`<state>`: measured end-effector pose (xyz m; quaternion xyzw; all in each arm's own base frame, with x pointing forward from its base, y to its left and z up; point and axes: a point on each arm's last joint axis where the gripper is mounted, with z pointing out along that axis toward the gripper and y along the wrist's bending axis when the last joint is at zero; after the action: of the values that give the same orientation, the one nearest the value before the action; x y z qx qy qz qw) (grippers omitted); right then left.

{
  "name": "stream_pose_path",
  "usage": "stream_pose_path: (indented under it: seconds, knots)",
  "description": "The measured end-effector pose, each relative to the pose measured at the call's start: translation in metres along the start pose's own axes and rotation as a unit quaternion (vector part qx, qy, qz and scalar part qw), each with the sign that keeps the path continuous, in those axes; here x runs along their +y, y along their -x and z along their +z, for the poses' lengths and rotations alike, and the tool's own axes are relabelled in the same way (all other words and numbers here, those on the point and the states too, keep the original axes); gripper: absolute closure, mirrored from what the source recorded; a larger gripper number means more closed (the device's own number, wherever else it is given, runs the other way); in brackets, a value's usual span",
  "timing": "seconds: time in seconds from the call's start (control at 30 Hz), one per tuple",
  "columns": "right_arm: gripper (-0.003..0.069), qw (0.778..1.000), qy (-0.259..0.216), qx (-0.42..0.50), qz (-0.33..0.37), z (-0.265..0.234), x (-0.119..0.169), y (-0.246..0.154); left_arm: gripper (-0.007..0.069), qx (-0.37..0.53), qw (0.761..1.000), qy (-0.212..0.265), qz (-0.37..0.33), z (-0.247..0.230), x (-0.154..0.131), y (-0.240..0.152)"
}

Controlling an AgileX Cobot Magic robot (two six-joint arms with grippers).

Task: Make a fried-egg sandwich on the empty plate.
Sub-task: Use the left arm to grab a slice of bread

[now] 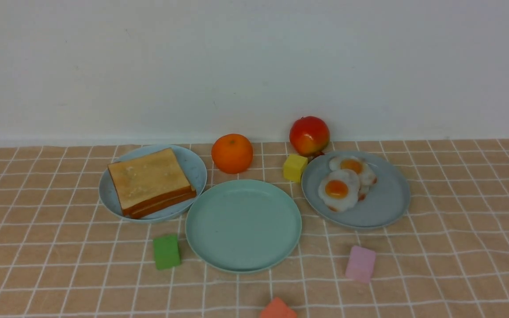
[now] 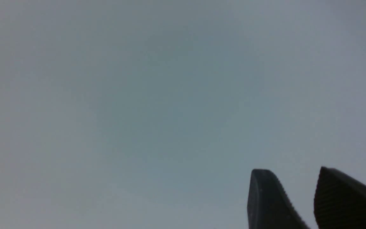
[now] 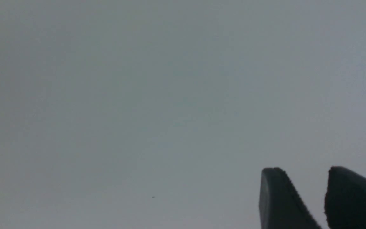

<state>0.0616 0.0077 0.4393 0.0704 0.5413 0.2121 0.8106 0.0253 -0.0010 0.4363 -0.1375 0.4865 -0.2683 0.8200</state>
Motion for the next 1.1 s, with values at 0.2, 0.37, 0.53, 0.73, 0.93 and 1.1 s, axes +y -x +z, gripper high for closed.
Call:
stream_pose_path:
  seconds: [0.2, 0.37, 0.53, 0.73, 0.93, 1.1]
  knots:
    - [0.0418, 0.983, -0.097, 0.131, -0.08, 0.048, -0.015, -0.013, 0.0387, 0.238, 0.957, 0.168, 0.011, 0.06, 0.019, -0.025]
    - [0.0418, 0.945, -0.177, 0.248, -0.118, 0.055, -0.04, -0.05, 0.0387, 0.374, 0.885, 0.273, 0.054, 0.087, 0.056, -0.07]
    - [0.0418, 0.922, -0.207, 0.325, -0.048, 0.049, -0.051, -0.086, 0.0387, 0.464, 0.821, 0.329, 0.05, 0.11, 0.087, -0.116]
    - [0.0418, 0.885, -0.147, 0.44, 0.023, 0.039, -0.04, -0.131, 0.0387, 0.573, 0.724, 0.376, -0.081, 0.129, 0.117, -0.194]
    - [0.0418, 0.834, 0.032, 0.549, -0.049, 0.037, -0.008, -0.149, 0.0387, 0.621, 0.693, 0.349, -0.111, 0.142, 0.141, -0.249]
    - [0.0418, 0.804, 0.164, 0.569, -0.064, 0.05, 0.022, -0.128, 0.0387, 0.616, 0.713, 0.323, -0.087, 0.165, 0.152, -0.263]
